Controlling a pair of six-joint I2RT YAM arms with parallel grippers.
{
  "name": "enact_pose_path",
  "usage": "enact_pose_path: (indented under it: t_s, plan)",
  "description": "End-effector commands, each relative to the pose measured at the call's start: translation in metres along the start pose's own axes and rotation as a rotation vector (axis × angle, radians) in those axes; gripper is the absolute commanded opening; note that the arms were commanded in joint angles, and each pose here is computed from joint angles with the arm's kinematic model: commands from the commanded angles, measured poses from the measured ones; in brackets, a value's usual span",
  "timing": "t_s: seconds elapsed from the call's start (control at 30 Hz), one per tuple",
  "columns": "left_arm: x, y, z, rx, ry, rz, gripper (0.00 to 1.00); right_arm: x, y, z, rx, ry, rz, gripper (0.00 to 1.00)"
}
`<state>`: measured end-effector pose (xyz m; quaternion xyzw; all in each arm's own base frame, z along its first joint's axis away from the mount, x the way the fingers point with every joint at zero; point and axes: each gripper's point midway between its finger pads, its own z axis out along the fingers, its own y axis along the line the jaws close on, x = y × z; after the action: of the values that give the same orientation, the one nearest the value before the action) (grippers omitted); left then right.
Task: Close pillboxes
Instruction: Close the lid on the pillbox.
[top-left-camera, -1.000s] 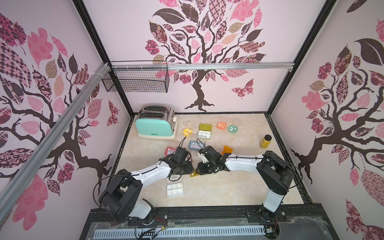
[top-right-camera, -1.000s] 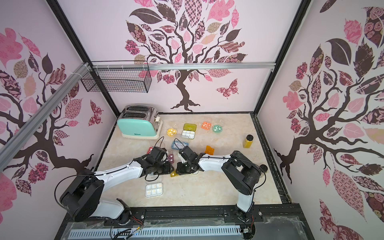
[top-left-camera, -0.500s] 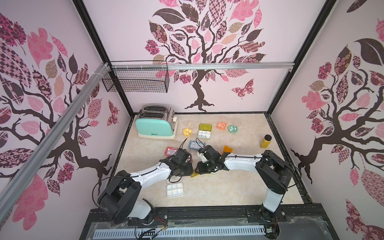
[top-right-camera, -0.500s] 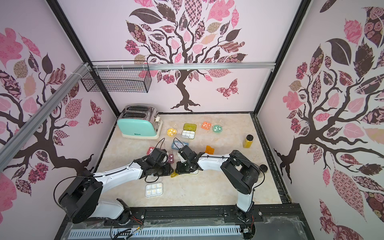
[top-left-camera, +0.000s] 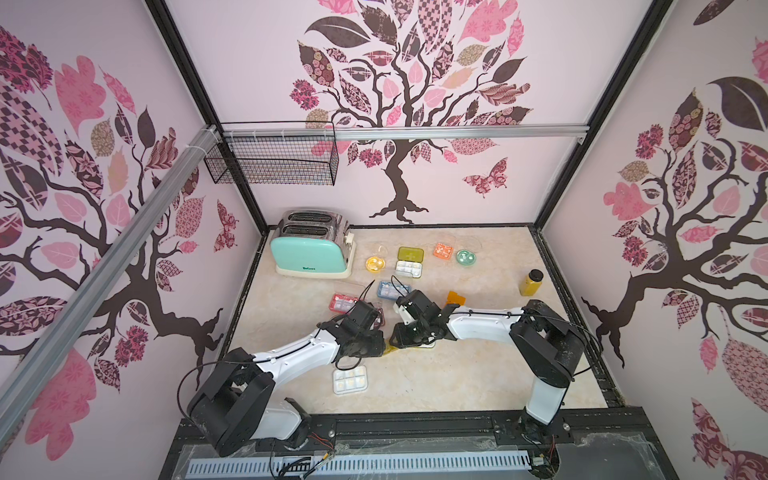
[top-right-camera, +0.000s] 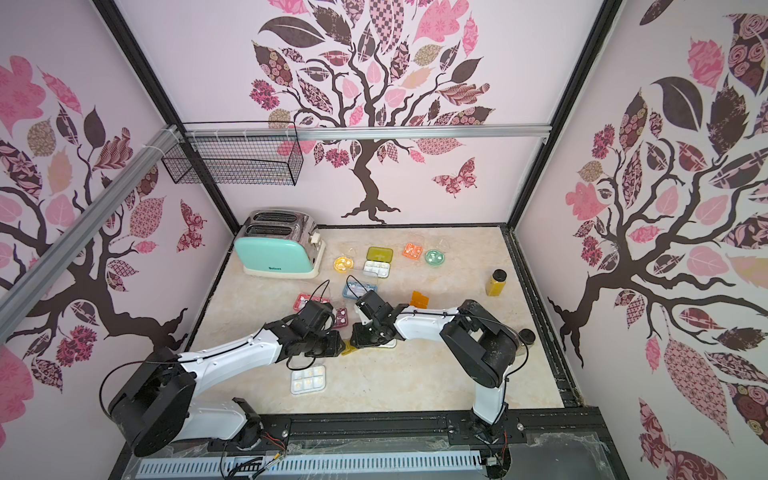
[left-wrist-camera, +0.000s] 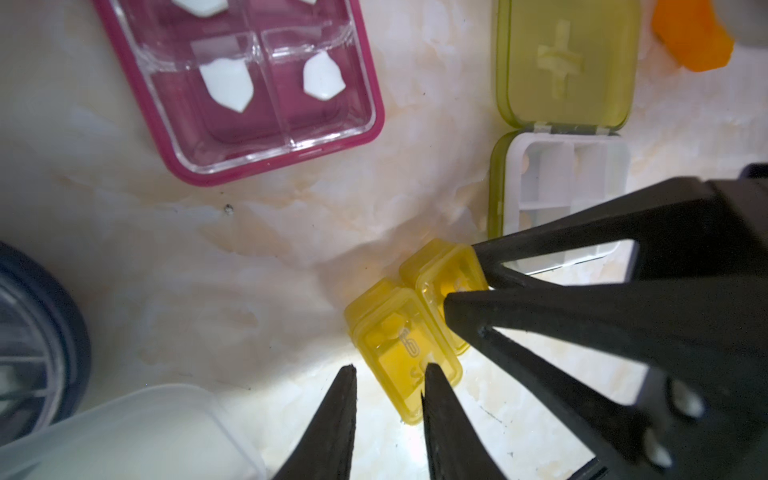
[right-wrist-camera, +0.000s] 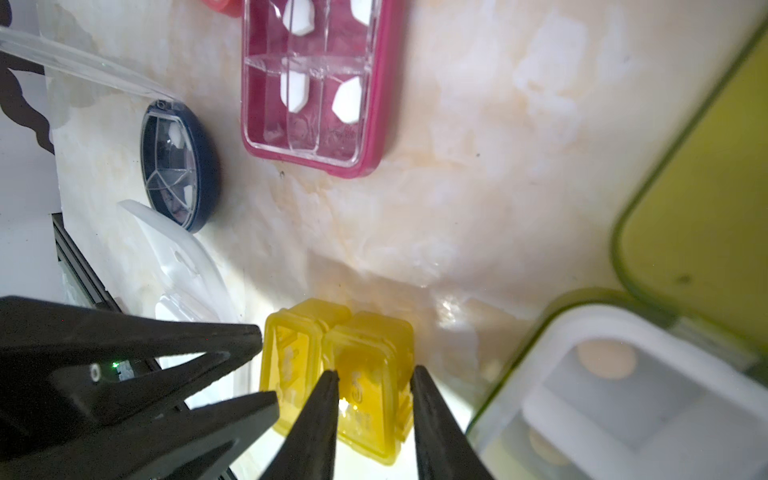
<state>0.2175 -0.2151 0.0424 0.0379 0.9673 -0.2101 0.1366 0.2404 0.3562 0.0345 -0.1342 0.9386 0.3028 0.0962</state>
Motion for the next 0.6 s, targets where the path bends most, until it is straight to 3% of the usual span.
enact_pose_path:
  t_s: [0.0, 0.57]
  plan:
    - [0.005, 0.003, 0.001, -0.011, 0.012, 0.021, 0.3, 0.008, -0.009, 0.008, 0.043, 0.041, 0.017, 0.33]
    - [0.016, 0.005, 0.024, -0.009, 0.081, 0.023, 0.3, 0.009, -0.008, 0.01, 0.042, 0.055, 0.015, 0.33]
